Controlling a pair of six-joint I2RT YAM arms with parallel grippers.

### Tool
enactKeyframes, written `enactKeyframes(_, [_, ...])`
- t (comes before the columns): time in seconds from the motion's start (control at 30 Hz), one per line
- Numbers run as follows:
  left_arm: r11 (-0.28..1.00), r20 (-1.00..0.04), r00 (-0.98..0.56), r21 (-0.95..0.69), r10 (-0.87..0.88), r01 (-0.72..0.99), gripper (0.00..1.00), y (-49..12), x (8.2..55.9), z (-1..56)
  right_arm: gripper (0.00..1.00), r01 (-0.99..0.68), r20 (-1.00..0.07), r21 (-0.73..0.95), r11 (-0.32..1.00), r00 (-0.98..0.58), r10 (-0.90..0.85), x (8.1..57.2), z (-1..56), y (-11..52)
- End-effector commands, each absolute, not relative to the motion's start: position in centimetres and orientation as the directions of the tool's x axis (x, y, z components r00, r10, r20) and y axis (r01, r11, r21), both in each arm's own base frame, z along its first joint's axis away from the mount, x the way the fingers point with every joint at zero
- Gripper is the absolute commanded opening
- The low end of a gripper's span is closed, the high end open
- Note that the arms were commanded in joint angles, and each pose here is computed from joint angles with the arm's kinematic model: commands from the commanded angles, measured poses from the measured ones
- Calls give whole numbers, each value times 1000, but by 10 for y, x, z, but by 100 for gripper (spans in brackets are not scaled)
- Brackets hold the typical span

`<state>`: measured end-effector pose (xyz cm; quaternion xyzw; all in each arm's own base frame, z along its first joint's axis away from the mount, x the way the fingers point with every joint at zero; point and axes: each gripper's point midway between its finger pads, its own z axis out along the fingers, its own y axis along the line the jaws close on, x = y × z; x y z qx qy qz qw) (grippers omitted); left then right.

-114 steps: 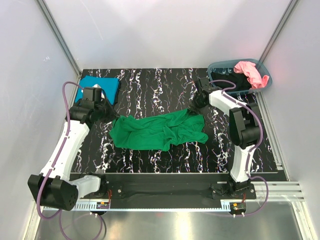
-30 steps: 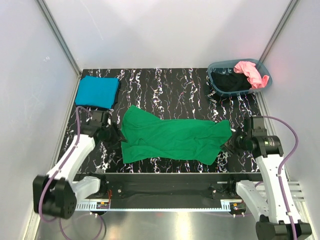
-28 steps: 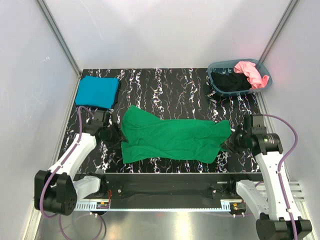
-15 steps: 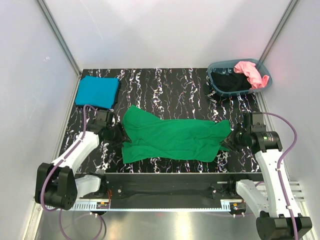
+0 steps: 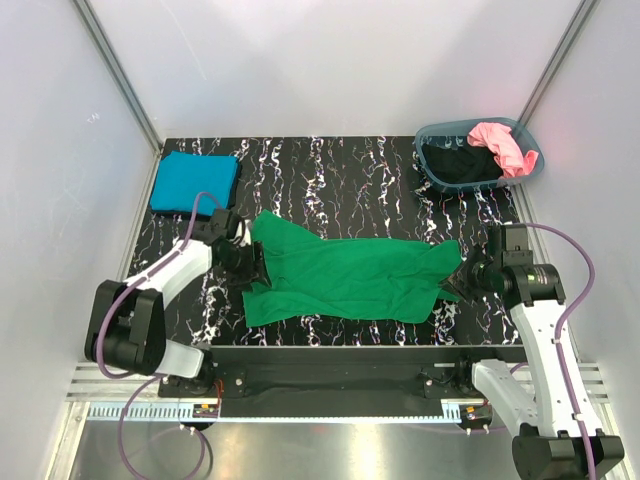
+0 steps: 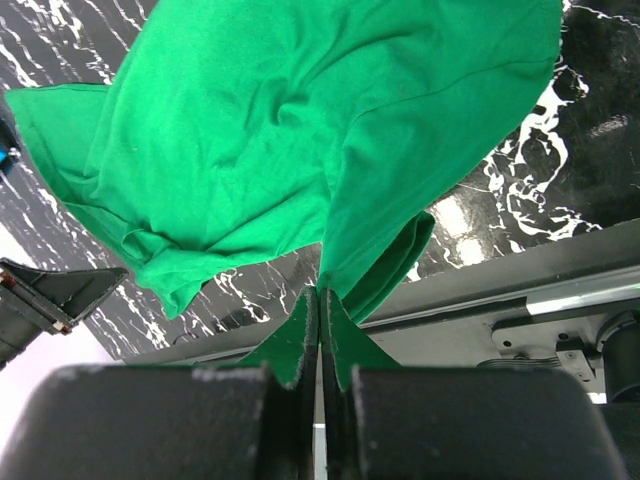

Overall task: Fold and stack the t-shirts
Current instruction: Flatten the tshirt out

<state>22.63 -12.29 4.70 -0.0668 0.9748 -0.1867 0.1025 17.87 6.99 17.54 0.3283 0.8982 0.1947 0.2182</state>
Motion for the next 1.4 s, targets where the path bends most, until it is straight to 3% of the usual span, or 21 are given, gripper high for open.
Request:
enactKeyframes(0.0, [872,-273,-962,-475,-19,117,60,-146,248,69,0,463,-289,552,693,-673,680,186,190,76])
enactKeyframes(0.27, [820,-225,-974,-557,1,130,59,-158,218,85,0,440,-300,568,695,-676,673,185,194,78])
enactKeyframes(0.47, [918,-89,-988,-388,-124,-80,60,-130,210,54,0,420,-316,575,702,-678,664,188,199,78])
enactKeyframes(0.57, [924,-103,-952,-292,-287,-247,60,-114,214,55,0,416,-323,575,705,-676,662,190,202,78])
enactKeyframes(0.63, [885,-151,-885,-240,-440,-399,55,-102,223,65,0,413,-324,577,704,-676,662,191,203,78])
enactKeyframes(0.77, [763,-241,-724,-214,-646,-610,56,-79,223,93,0,407,-329,579,707,-677,659,191,204,78])
enactKeyframes(0.87, [661,-199,-630,-227,-750,-715,56,-82,219,97,0,409,-328,575,708,-678,658,190,203,78])
enactKeyframes(1.1, [403,45,-411,-129,-910,-906,51,-107,201,74,0,409,-336,573,710,-672,659,190,205,77])
enactKeyframes(1.37, [406,-29,-405,-64,-914,-912,52,-96,219,58,0,407,-350,559,722,-673,651,191,205,74])
